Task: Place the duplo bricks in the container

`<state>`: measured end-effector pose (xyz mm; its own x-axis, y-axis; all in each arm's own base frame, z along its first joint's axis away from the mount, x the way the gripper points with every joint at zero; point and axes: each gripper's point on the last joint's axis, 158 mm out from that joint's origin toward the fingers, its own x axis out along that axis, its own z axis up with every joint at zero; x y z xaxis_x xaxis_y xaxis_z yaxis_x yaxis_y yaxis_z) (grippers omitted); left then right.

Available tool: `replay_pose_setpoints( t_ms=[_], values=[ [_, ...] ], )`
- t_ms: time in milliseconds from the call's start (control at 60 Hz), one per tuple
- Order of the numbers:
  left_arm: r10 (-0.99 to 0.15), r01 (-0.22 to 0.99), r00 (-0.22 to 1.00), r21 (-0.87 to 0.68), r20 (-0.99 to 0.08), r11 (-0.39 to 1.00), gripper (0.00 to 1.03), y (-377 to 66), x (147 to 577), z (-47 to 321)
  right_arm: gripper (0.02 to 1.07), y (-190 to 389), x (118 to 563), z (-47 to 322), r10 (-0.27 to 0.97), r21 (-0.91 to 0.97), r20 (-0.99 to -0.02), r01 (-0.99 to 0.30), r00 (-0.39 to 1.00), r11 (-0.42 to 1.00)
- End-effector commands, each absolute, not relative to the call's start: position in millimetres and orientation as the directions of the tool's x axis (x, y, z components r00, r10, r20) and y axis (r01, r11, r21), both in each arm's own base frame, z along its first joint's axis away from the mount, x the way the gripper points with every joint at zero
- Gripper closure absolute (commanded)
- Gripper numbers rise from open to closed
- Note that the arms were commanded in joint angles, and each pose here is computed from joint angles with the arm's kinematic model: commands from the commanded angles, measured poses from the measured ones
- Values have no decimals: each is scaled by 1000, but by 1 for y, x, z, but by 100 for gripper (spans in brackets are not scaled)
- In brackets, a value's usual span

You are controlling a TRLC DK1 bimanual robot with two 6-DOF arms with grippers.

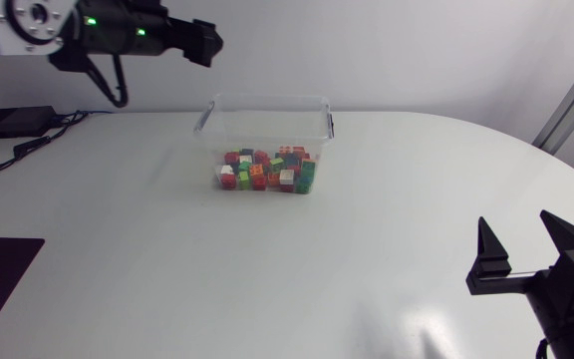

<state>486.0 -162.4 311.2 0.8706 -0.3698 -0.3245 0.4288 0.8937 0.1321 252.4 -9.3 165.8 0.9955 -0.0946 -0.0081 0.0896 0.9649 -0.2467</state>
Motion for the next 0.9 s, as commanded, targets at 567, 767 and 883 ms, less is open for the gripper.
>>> replay_pose_setpoints(
  t_ms=[567, 767, 883],
  values=[
    [-135, 187, 968, 249, -210, 950, 5, -46, 357, 280, 7, -1, 253, 157, -61, -245, -18, 54, 998, 968],
    [-118, 160, 978, 257, -171, 953, 5, -36, 324, 258, 7, -6, 253, 157, -79, -245, -18, 72, 997, 967],
    [-103, 138, 984, 260, -143, 956, 6, -30, 308, 247, 7, -21, 253, 157, -138, -246, -20, 129, 990, 961]
  ],
)
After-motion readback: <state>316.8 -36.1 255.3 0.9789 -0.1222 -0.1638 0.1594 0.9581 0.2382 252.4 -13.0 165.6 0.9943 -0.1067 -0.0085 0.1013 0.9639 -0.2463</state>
